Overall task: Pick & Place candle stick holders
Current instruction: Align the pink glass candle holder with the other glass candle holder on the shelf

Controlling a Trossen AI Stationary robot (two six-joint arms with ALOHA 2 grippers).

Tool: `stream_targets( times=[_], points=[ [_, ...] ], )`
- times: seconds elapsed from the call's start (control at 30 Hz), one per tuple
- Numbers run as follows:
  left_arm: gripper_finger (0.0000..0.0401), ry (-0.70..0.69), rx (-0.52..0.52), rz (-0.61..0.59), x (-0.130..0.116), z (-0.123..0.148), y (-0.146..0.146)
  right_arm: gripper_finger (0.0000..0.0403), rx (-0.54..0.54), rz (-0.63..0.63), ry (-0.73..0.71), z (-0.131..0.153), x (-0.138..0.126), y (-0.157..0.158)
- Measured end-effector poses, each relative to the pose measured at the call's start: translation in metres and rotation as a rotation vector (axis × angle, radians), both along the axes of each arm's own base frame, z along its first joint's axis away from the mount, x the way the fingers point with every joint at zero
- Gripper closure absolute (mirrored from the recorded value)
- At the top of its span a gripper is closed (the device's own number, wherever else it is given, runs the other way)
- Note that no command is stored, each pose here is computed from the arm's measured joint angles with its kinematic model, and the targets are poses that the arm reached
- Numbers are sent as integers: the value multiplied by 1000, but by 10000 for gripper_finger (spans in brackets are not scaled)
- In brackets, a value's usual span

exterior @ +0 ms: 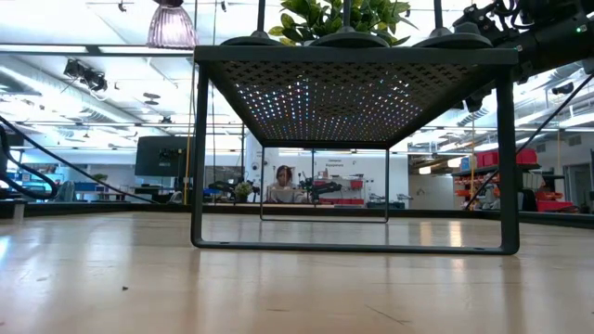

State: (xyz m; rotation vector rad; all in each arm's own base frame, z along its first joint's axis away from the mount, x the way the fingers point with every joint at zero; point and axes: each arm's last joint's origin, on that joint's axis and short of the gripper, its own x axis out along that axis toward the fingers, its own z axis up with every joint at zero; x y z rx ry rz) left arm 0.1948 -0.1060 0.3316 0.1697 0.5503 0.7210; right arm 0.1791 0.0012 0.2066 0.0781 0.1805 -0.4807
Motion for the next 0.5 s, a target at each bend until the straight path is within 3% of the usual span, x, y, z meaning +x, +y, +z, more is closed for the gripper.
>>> stream_targets(
  times=[0.3, 0.5],
  points=[
    [273, 16, -43, -22, -1, 21, 29, 202, -6, 1, 3, 0, 0, 0],
    [273, 25, -76, -107, 9, 33, 48, 202, -6, 1, 3, 0, 0, 0]
  ],
)
